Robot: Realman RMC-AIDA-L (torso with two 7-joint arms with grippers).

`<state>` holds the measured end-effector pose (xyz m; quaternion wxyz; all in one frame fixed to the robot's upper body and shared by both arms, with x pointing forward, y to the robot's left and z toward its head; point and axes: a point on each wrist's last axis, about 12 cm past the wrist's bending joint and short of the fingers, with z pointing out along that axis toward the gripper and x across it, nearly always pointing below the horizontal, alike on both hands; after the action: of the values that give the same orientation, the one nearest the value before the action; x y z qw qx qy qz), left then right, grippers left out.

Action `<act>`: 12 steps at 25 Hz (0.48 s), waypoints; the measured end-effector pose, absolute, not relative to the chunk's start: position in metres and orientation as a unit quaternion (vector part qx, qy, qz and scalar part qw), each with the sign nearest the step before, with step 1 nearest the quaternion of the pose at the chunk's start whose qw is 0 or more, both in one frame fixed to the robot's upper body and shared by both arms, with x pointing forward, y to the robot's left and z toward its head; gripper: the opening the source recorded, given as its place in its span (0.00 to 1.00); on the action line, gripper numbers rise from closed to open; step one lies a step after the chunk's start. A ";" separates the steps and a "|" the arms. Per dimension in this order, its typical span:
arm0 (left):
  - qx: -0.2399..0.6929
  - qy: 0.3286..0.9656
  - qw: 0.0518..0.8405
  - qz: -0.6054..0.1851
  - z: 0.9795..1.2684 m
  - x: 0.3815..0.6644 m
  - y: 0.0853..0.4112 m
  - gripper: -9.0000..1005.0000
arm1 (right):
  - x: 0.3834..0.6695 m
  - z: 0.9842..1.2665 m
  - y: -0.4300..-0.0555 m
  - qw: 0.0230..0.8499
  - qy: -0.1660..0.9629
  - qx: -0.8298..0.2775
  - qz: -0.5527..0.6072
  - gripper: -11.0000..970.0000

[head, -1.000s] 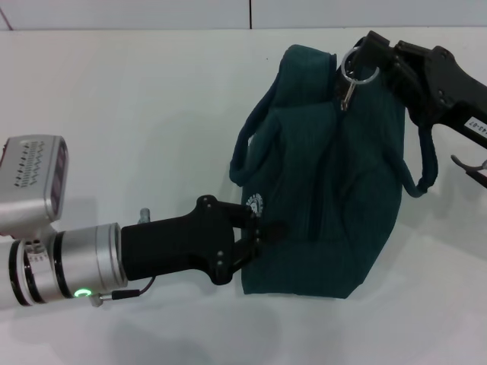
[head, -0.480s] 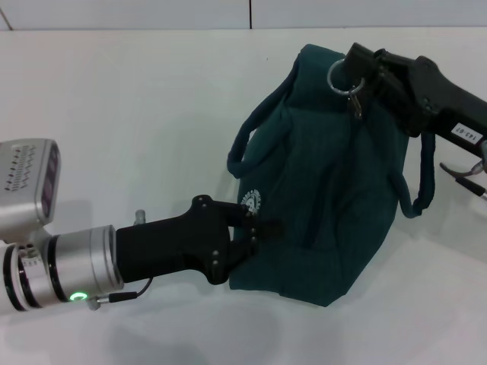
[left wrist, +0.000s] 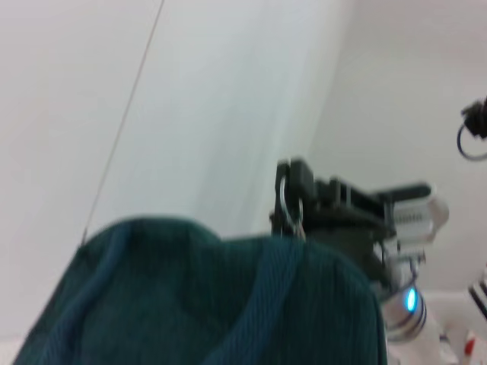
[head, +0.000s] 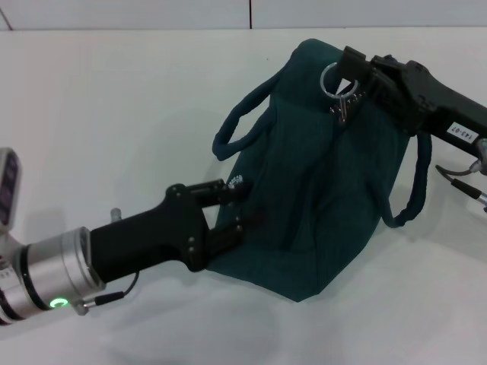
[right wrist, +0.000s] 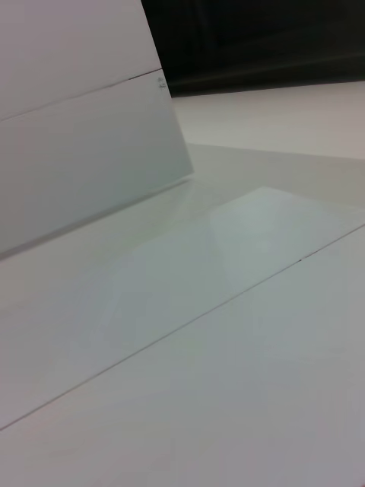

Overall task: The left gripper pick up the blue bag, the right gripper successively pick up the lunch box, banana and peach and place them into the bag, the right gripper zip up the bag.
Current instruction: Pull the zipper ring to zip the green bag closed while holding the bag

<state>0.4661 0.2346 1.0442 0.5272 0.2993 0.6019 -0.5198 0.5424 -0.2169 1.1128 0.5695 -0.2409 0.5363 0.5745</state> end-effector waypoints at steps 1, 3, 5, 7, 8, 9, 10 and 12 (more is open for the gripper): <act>0.296 0.598 0.532 -0.521 1.046 0.466 0.235 0.26 | 0.543 1.113 -0.216 0.569 0.536 -0.241 0.575 0.03; 0.286 0.592 0.544 -0.522 1.048 0.467 0.237 0.33 | 0.544 1.114 -0.215 0.569 0.536 -0.243 0.575 0.03; 0.279 0.587 0.553 -0.520 1.051 0.470 0.237 0.40 | 0.545 1.114 -0.215 0.568 0.536 -0.244 0.575 0.03; 0.279 0.583 0.557 -0.521 1.053 0.473 0.236 0.46 | 0.546 1.115 -0.214 0.568 0.536 -0.245 0.575 0.03; 0.279 0.582 0.558 -0.522 1.054 0.474 0.235 0.50 | 0.547 1.115 -0.213 0.569 0.536 -0.245 0.574 0.03; 0.282 0.580 0.557 -0.523 1.055 0.476 0.233 0.52 | 0.547 1.115 -0.213 0.569 0.536 -0.245 0.574 0.03; 0.286 0.577 0.556 -0.525 1.056 0.478 0.232 0.55 | 0.547 1.115 -0.213 0.569 0.537 -0.245 0.573 0.03; 0.291 0.574 0.554 -0.528 1.058 0.481 0.228 0.61 | 0.548 1.115 -0.213 0.570 0.538 -0.244 0.571 0.03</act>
<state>0.4806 0.2283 1.0581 0.5543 0.2909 0.5736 -0.5284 0.5480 -0.2127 1.1152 0.5696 -0.2439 0.5381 0.5714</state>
